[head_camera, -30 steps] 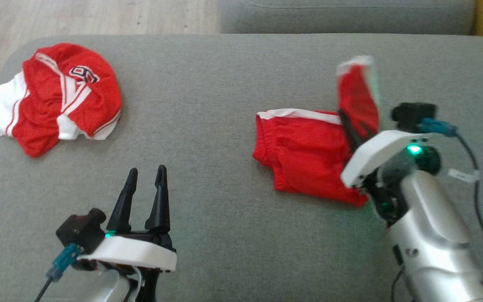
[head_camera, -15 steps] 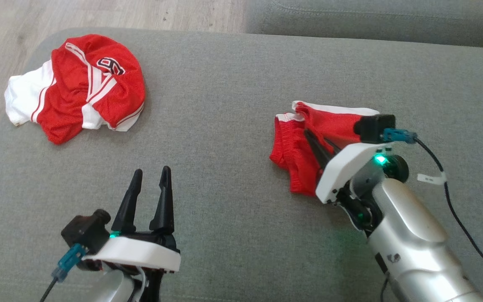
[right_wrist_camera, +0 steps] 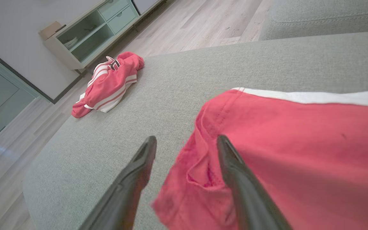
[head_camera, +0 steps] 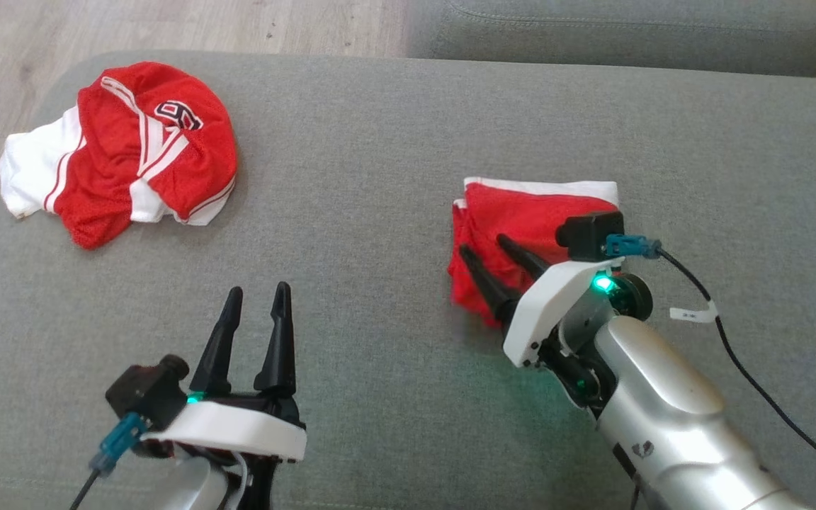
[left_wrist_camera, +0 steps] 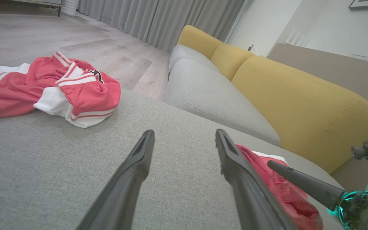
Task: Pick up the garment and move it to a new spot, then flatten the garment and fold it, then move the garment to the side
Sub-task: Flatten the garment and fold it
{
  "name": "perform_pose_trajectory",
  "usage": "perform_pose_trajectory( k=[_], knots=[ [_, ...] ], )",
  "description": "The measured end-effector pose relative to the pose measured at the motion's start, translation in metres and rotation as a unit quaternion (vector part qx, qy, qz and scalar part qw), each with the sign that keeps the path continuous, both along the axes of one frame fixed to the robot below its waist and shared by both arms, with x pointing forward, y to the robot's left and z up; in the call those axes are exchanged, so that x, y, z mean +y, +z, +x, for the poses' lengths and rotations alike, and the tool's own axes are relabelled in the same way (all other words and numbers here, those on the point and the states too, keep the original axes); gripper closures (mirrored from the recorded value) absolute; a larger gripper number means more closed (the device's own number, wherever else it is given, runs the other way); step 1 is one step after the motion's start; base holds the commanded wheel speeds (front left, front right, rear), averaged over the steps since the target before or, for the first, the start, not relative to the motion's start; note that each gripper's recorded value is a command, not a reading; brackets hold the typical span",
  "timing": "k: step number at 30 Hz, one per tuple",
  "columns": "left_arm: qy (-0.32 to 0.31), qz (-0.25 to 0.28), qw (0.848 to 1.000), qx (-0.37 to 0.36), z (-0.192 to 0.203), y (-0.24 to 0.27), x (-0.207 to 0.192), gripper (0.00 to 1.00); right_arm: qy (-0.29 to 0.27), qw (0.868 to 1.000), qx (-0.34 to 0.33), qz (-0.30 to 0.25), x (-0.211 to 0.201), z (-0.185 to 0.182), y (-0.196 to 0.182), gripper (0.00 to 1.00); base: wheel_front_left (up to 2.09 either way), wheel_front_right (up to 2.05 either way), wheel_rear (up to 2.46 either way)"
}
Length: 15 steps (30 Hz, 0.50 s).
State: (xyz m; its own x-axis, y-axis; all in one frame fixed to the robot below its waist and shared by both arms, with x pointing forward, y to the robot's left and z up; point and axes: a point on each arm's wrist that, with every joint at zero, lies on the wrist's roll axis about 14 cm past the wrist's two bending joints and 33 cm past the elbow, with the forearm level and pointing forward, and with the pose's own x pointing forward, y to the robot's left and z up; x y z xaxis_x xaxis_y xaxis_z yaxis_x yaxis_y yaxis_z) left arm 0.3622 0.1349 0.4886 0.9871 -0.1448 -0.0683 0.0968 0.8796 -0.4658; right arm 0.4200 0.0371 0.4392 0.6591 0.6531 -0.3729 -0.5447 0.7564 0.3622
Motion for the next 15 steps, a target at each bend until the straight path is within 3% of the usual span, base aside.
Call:
perform_pose_trajectory(
  k=[7,15],
  knots=[
    [-0.009,0.001,1.000,-0.002,0.002,0.000,-0.006,0.00,-0.010,0.999,-0.022,0.023,0.000,0.002,0.011,0.00,0.00,0.00,0.00],
    [-0.021,0.000,1.000,-0.005,0.005,0.002,-0.014,0.00,-0.084,0.993,-0.071,0.039,-0.038,0.027,0.032,0.00,0.00,0.00,0.00]
  ],
)
